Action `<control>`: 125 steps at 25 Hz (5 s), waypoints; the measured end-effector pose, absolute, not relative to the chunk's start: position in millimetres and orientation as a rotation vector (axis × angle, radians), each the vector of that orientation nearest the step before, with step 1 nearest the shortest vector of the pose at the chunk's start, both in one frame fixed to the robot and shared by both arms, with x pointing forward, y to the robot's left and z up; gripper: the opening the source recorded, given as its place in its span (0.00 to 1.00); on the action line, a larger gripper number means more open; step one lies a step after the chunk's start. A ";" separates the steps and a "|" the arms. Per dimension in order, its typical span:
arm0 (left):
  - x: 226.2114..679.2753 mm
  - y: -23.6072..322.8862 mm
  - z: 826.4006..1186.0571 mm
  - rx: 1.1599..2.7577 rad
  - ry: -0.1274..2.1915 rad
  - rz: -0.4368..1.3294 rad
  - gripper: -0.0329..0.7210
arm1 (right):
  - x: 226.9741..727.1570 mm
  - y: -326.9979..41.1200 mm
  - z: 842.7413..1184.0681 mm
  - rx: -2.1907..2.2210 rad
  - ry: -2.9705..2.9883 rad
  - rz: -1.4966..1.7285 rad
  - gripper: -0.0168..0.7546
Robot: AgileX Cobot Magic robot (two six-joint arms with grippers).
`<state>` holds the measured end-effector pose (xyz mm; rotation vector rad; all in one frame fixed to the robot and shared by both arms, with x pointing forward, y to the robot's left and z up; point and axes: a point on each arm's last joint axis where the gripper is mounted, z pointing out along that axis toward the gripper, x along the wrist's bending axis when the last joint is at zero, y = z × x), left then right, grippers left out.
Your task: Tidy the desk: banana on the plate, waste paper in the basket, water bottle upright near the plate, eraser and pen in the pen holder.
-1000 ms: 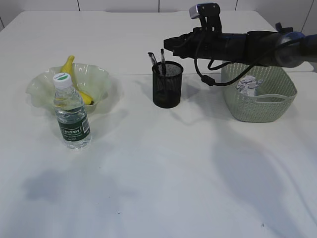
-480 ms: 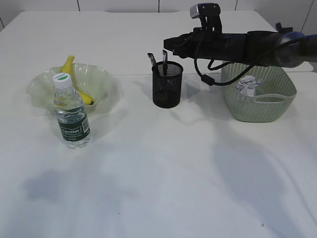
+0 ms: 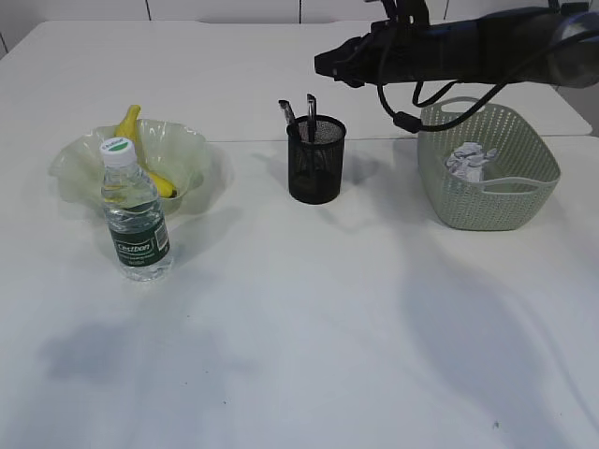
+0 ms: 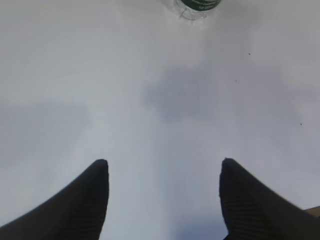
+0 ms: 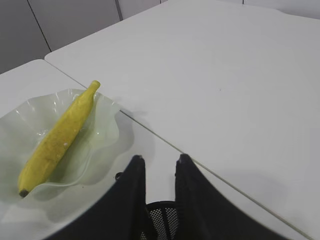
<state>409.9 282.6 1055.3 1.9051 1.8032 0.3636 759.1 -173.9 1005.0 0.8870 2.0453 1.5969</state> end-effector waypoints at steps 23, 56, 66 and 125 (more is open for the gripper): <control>404.6 283.7 1052.2 1.968 1.831 0.322 0.69 | 655.0 -231.6 1138.5 1.718 2.081 0.781 0.24; 335.7 295.5 1086.7 1.857 1.830 0.554 0.64 | 524.3 -262.6 1166.4 1.838 2.061 0.499 0.24; 288.8 298.5 1095.9 1.763 1.797 0.640 0.64 | 445.0 -273.2 1194.9 1.763 1.975 0.625 0.24; 202.8 302.5 1082.7 1.544 1.580 0.879 0.62 | 217.9 -307.3 1067.3 1.597 1.702 0.874 0.24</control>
